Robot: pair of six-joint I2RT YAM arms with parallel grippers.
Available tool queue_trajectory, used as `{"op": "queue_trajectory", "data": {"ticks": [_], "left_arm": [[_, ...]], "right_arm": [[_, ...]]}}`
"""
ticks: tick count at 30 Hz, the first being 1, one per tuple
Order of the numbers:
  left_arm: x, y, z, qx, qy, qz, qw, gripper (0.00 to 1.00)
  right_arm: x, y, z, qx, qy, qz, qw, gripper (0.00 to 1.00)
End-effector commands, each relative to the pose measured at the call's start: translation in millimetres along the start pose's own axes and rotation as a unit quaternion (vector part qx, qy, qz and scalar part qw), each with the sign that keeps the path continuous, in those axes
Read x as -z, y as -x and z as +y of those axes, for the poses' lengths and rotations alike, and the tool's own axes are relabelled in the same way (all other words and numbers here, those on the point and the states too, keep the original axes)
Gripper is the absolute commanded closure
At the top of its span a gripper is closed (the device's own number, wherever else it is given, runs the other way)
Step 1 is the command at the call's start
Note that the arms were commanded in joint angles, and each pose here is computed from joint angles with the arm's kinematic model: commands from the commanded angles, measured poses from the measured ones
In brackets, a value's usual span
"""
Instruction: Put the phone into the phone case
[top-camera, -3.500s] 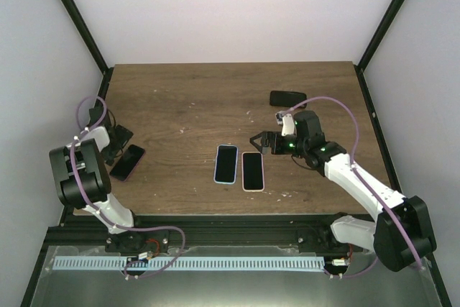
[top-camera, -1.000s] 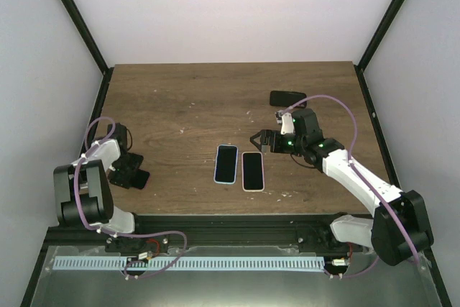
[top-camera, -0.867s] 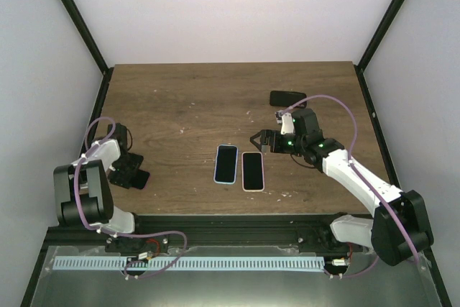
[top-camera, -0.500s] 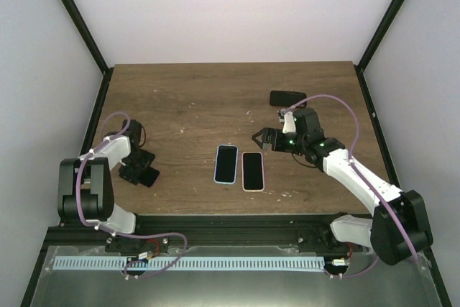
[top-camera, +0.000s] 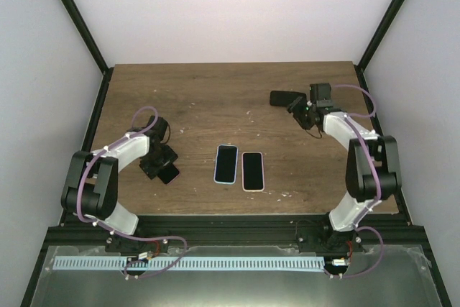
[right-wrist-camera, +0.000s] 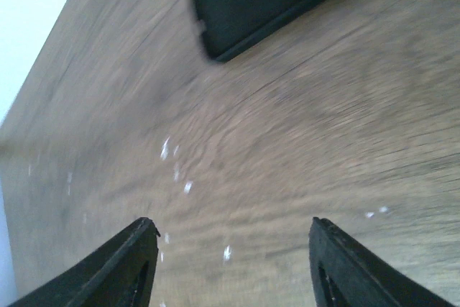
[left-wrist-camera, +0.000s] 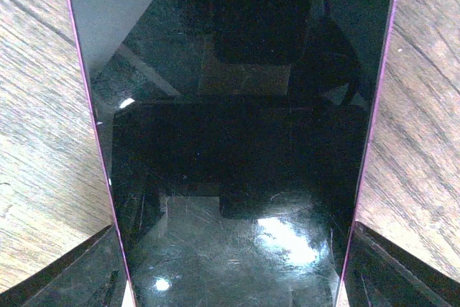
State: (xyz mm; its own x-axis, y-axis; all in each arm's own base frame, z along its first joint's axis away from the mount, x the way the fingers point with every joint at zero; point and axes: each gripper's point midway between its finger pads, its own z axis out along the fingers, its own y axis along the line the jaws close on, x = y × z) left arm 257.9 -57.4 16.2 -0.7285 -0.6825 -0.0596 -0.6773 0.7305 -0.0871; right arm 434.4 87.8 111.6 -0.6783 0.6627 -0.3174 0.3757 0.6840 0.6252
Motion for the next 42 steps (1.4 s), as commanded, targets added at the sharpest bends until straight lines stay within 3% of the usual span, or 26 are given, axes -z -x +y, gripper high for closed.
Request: {"op": "queue_trajectory", "data": {"ticks": [1, 7, 15, 33, 42], "left_arm": [[5.2, -1.4, -12.1, -0.034, -0.031, 0.001, 0.999, 0.24], [7.8, -7.5, -12.0, -0.045, -0.045, 0.009, 0.998, 0.25], [14.3, -11.3, -10.7, -0.052, -0.051, 0.01, 0.997, 0.26], [32.3, -5.5, -4.8, -0.067, -0.051, -0.021, 0.996, 0.28], [45.4, -1.5, -5.2, -0.094, -0.06, -0.048, 0.993, 0.29]], "right_arm": [[-18.3, 45.0, 2.7, -0.083, -0.034, -0.05, 0.995, 0.47], [-57.2, 49.4, -8.3, -0.142, -0.059, -0.023, 0.988, 0.47], [-73.3, 47.8, -36.0, -0.218, -0.129, -0.026, 0.967, 0.52], [-110.9, 69.7, -35.3, -0.218, -0.13, -0.032, 0.967, 0.58], [-99.1, 71.2, -41.0, -0.169, -0.161, -0.033, 0.972, 0.89]]}}
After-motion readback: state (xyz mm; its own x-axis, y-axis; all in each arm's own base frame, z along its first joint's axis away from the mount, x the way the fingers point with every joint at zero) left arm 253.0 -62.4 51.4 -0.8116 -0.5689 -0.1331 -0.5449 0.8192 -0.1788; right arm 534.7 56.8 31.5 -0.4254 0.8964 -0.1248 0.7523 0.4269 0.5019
